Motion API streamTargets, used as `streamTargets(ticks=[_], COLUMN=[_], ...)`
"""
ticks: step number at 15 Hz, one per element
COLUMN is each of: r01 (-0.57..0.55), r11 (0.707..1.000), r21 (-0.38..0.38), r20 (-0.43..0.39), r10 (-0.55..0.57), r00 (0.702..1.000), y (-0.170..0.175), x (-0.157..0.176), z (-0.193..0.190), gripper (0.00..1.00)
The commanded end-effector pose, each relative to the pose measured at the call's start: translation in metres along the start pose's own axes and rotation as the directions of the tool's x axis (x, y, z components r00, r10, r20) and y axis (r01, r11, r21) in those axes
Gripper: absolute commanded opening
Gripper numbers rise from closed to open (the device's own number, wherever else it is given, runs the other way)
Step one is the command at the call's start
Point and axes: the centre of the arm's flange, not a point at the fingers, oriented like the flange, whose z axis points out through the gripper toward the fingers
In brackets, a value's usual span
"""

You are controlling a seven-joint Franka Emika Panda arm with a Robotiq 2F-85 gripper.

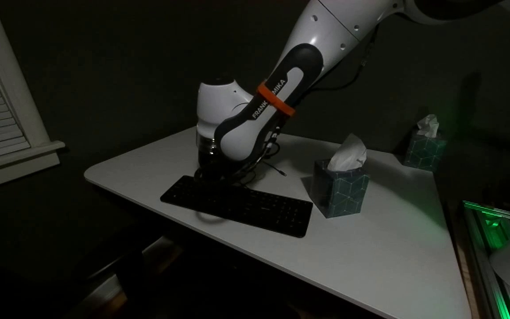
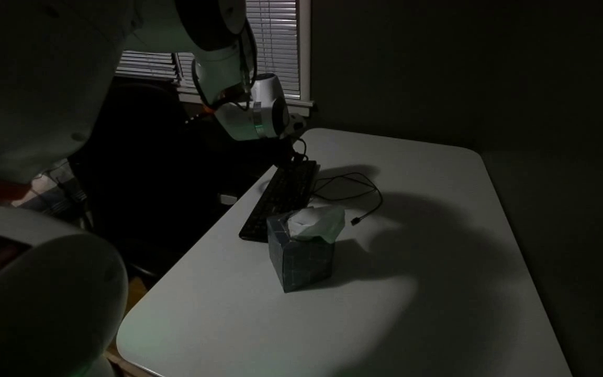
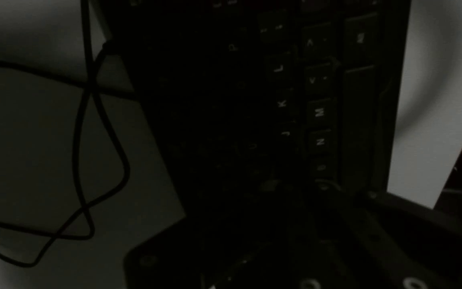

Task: Press a button on the right side of the keyboard

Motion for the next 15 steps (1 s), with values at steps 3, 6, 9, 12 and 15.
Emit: streamTargets(ticks=[3, 6, 9, 12, 15], r01=[0.004, 0.009, 0.013, 0.020, 0.024], r11=[1.000, 1.000, 1.000, 1.000, 1.000], r21=[0.005, 0.013, 0.015, 0.008, -0.002], r20=[-0.050, -0.082, -0.073, -0.065, -0.046], r10=[-0.004, -0.007, -0.012, -0.020, -0.024], r00=[0.999, 0.997, 0.997, 0.998, 0.999], y=[0.001, 0.000, -0.002, -0.003, -0.002], x=[0.003, 0.005, 0.003, 0.002, 0.000], z=[0.013, 0.013, 0.018, 0.022, 0.029], gripper=[0.00, 0.00, 0.00, 0.00, 0.00])
